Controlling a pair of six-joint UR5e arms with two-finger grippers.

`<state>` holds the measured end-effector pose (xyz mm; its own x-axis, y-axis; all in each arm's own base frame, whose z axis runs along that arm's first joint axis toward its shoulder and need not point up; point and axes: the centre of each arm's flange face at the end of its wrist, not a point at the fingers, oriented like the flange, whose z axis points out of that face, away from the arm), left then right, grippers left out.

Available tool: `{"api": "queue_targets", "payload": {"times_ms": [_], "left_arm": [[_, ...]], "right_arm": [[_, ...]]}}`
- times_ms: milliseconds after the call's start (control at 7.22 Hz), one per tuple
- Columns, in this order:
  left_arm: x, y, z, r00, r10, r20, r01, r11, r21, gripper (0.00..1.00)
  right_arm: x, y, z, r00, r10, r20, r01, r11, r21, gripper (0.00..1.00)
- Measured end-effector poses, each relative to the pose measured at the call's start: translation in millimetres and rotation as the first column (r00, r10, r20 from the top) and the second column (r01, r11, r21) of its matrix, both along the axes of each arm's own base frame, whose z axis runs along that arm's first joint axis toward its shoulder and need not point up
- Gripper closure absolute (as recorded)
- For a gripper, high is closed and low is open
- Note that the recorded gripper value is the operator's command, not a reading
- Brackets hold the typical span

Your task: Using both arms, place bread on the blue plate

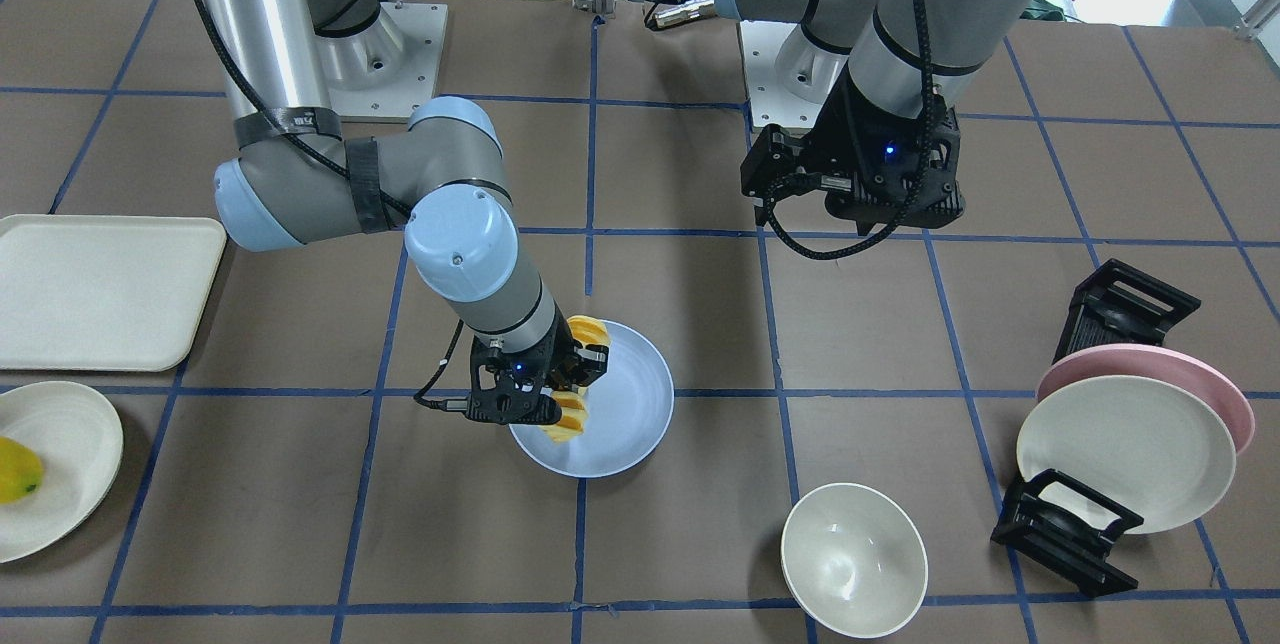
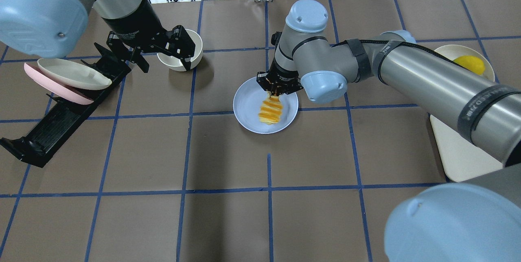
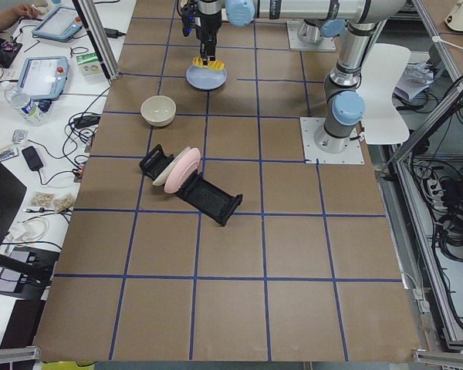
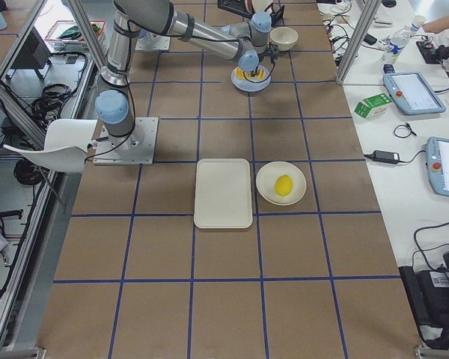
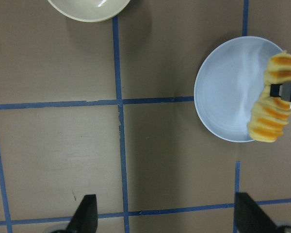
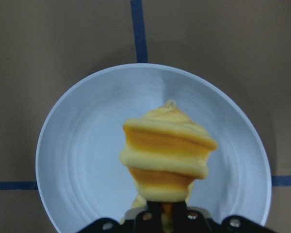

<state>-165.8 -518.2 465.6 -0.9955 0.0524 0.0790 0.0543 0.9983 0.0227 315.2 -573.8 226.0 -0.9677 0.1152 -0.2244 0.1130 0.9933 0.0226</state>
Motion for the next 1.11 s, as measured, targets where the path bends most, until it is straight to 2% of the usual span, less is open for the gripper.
{"api": "queue_targets", "payload": {"times_ms": [138, 415, 692, 969, 1108], "left_arm": [[-1, 1, 1, 1.000, -0.009, -0.001, 0.009, 1.000, -0.003, 0.00], [-1, 1, 4, 1.000, -0.010, -0.002, 0.010, 1.000, -0.011, 0.00], [0, 1, 4, 1.000, -0.011, 0.001, 0.011, 1.000, -0.016, 0.00], [2, 0, 6, 1.000, -0.014, 0.015, 0.015, 1.000, -0.022, 0.00], [6, 0, 8, 0.999, -0.011, 0.033, 0.012, 1.000, -0.028, 0.00]], "right_arm": [[3, -4, -5, 1.000, -0.015, 0.005, 0.015, 1.000, 0.005, 0.00], [4, -5, -6, 1.000, -0.024, 0.003, 0.024, 1.000, 0.012, 0.00], [4, -5, 7, 1.000, -0.026, 0.001, 0.026, 1.000, -0.003, 0.00], [-6, -11, 44, 1.000, -0.027, -0.005, 0.027, 1.000, -0.010, 0.00], [-25, -20, 73, 0.999, -0.020, -0.033, 0.020, 1.000, -0.009, 0.00]]}}
